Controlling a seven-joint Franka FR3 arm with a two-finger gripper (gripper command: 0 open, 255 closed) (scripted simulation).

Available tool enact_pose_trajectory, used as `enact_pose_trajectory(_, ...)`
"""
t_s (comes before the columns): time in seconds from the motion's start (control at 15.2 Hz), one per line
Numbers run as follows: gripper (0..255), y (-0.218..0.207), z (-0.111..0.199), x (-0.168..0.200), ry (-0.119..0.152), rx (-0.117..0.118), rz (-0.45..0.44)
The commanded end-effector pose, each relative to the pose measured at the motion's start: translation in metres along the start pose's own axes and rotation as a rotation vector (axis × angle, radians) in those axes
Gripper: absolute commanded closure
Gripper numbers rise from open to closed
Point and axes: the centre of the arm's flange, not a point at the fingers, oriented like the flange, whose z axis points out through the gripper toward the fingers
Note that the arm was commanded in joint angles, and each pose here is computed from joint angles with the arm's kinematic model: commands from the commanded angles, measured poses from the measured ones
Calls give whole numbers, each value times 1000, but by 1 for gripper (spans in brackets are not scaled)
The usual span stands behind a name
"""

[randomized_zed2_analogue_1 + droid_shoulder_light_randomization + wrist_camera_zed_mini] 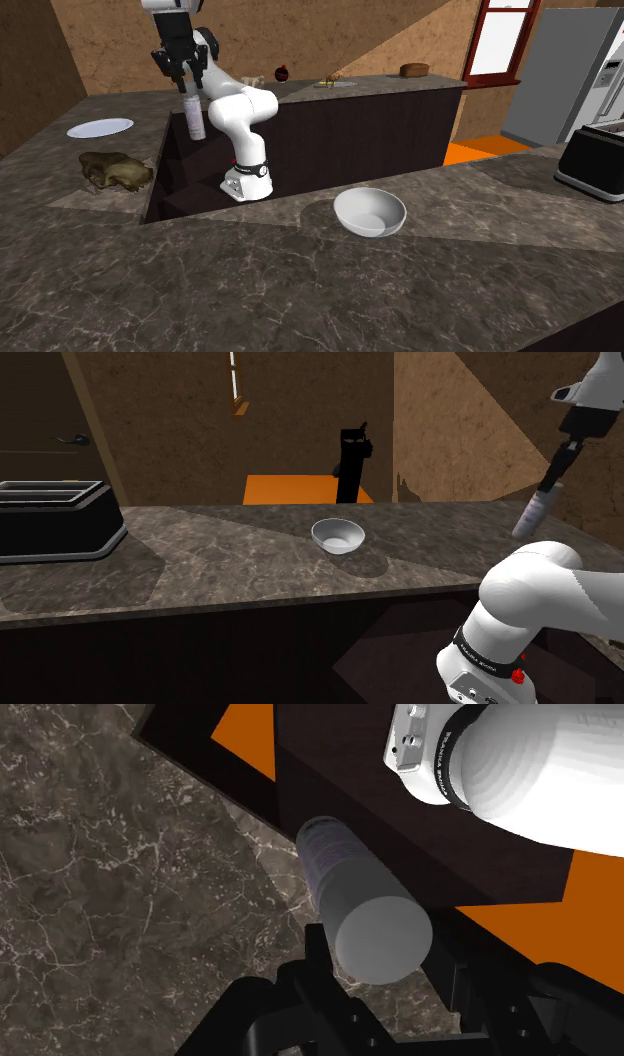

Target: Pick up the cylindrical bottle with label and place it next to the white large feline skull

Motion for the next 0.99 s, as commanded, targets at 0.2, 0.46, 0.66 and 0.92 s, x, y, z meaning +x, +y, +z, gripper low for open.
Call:
enact_pose_trajectory(0.2, 255, 39, -2, -56, -1, 0, -1)
enact_pose_trajectory(0.46, 255, 71, -5, -99, -1, 0, -1)
enact_pose_trajectory(0.66, 255, 94, -8, -131, -1, 0, -1)
enact_pose_trajectory(0.92, 255, 126, -11, -173, -1, 0, -1)
